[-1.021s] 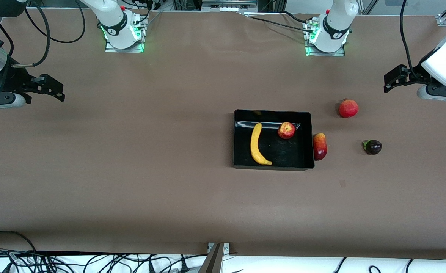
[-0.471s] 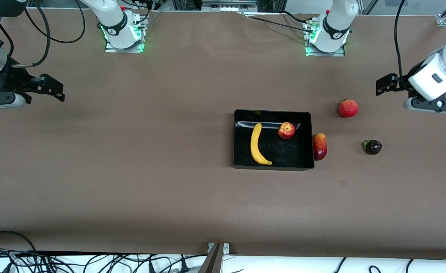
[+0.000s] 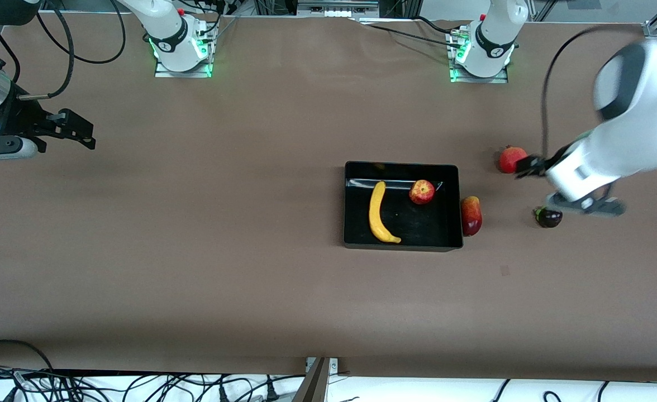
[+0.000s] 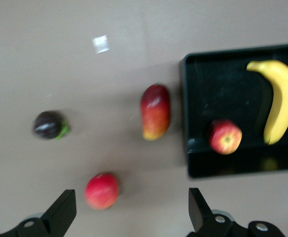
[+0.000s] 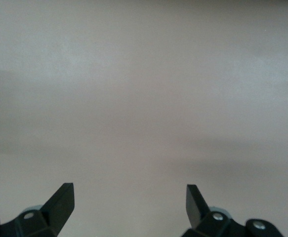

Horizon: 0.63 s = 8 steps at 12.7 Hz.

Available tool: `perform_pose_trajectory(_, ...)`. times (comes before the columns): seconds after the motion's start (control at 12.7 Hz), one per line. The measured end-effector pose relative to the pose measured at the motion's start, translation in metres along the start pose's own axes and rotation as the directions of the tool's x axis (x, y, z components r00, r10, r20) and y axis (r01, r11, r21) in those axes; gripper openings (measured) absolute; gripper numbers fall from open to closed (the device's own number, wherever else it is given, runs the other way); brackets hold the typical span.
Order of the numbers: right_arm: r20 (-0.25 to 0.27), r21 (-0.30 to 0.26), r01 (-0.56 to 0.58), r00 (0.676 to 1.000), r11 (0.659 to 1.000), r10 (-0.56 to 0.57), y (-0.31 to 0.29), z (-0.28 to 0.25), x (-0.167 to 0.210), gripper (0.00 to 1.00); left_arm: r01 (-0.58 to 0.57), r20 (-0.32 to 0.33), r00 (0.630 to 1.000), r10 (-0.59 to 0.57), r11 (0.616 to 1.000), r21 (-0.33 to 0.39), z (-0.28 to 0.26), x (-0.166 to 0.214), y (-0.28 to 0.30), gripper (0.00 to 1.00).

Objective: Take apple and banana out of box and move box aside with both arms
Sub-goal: 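Lower the left gripper into the box and grasp the red apple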

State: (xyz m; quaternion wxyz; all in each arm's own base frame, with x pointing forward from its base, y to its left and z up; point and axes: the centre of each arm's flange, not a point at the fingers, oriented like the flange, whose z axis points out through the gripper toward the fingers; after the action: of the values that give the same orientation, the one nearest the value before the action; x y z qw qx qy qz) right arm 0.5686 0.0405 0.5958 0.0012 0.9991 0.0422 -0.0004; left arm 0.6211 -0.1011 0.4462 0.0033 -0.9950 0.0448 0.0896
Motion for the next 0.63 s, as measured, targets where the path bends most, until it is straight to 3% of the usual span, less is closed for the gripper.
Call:
perform_pose_trajectory(0.39, 0.000, 0.000, 0.001, 1.000, 1.000, -0.001, -0.001, 0.000, 0.000, 1.00, 0.056, -0.032, 0.998, -0.055, 0.998, 0.010, 0.068, 0.020, 0.130, 1.00)
perform_pose_trajectory(0.63, 0.000, 0.000, 0.001, 1.000, 1.000, -0.001, -0.001, 0.000, 0.000, 1.00, 0.043, -0.021, 0.999, -0.043, 0.999, 0.018, 0.119, 0.016, 0.158, 1.00)
